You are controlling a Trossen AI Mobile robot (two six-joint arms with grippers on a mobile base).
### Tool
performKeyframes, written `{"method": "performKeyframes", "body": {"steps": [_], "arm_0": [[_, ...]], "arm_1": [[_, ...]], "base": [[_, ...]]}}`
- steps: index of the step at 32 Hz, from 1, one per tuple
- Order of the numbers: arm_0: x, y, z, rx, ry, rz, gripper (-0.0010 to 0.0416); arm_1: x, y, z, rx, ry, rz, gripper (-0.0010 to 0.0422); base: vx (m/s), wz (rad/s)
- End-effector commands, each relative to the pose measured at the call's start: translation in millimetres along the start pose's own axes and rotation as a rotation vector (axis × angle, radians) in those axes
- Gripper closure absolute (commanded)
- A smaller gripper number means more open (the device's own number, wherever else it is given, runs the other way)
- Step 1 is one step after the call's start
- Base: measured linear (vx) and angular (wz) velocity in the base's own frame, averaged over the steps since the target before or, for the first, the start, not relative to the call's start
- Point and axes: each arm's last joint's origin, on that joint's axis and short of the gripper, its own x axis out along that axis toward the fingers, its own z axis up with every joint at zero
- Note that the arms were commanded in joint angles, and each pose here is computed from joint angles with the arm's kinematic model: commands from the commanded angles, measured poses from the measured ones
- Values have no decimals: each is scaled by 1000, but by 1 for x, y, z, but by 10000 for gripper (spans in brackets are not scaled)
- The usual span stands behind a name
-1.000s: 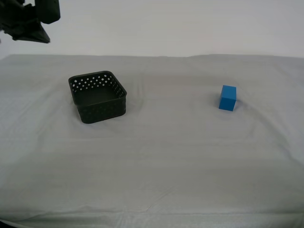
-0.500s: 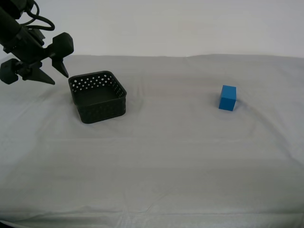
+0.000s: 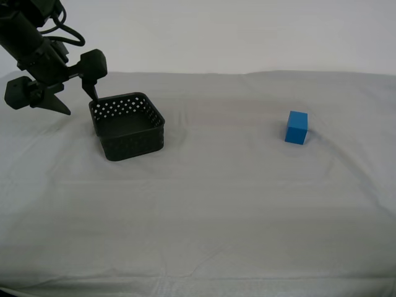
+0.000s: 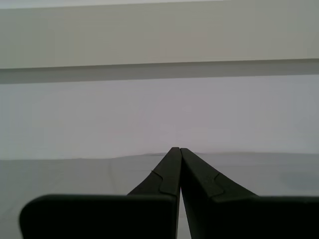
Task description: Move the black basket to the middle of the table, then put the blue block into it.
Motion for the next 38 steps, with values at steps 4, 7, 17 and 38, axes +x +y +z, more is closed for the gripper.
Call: {"method": "performKeyframes", "body": {"steps": [4,7,17,38], "arm_0": [[0,0,0,3,-3,0,405],[0,0,0,3,-3,0,405],[0,0,0,6,-3,1,405],[0,1,0,9,-3,4,405]], "arm_1": [[-1,-8,3,8,-12,-1,117],[-2,-9,3,8,-15,19,117],[46,-8,-6,18,137,64,117],[75,-25,-4,62,264,46,413]], "base": [[0,0],[0,0],[0,0],[0,0]]}}
